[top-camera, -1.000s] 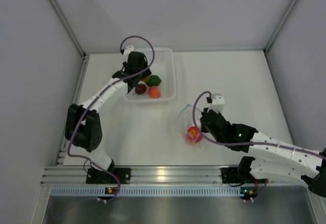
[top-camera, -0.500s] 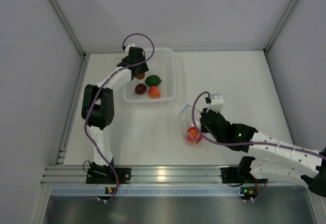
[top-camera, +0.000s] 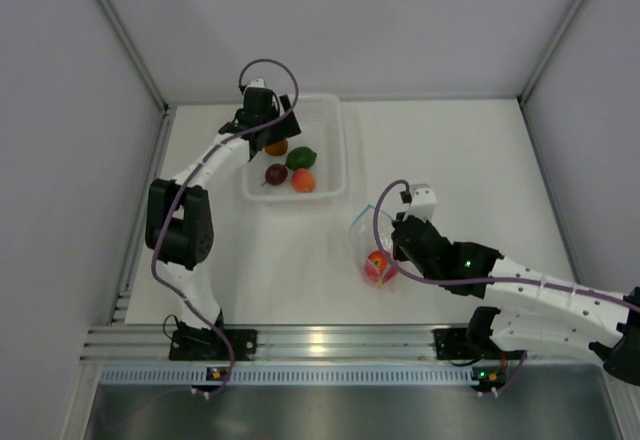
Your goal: Open the zip-top bag and remove the fake food
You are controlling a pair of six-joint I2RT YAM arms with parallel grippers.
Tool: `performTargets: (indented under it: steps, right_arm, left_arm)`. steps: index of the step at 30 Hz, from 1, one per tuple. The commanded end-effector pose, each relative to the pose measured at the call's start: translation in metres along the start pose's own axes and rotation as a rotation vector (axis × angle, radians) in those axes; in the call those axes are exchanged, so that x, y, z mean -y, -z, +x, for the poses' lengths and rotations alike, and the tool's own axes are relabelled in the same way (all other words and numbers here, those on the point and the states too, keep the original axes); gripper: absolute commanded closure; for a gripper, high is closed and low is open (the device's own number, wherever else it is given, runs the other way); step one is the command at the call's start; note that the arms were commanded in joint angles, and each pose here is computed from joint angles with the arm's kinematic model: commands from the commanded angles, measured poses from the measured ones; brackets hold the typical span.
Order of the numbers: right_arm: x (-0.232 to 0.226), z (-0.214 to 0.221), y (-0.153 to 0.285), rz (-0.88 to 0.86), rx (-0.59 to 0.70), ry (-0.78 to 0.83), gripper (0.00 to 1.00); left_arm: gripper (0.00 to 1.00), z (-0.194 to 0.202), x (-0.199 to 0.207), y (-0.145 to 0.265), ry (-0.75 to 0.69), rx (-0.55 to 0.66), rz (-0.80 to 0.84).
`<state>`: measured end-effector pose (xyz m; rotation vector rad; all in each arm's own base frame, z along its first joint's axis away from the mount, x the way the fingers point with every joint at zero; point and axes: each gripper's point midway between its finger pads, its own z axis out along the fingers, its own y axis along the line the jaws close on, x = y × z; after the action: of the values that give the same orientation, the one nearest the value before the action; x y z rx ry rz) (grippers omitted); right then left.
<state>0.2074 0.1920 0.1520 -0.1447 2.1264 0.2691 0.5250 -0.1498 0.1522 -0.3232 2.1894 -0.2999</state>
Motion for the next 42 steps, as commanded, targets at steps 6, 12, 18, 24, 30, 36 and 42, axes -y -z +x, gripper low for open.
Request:
performTargets:
  steps: [6,12,18,24,30,36,42]
  right_arm:
    - [-0.001,-0.019,0.002,-0.005,0.051,-0.057,1.0]
    - [0.003,-0.011,0.002,-0.009,0.058,-0.119,1.0]
    - [0.01,-0.01,0.004,0.007,0.072,-0.143,1.0]
    - [0.013,-0.011,0.006,0.01,0.095,-0.178,1.0]
    - [0.01,-0.014,0.01,-0.03,0.115,-0.229,1.0]
    - [0.009,-0.009,0.012,-0.058,0.113,-0.254,1.0]
    - [0.01,-0.004,0.01,-0.055,0.103,-0.25,1.0]
  left_arm:
    - [0.06,0.024,0.085,0.132,-0.019,0.068,0.238]
    - [0.21,0.099,0.133,0.218,-0.072,0.079,0.347]
    - [0.38,0.148,0.175,0.282,-0.116,0.05,0.506]
    - [0.66,0.201,0.205,0.318,-0.158,0.0,0.593]
    - [0.79,0.227,0.211,0.301,-0.056,-0.036,0.581]
    - [0.74,0.237,0.212,0.269,-0.013,-0.018,0.49]
    - [0.75,0.262,0.22,0.239,-0.021,-0.111,0.462]
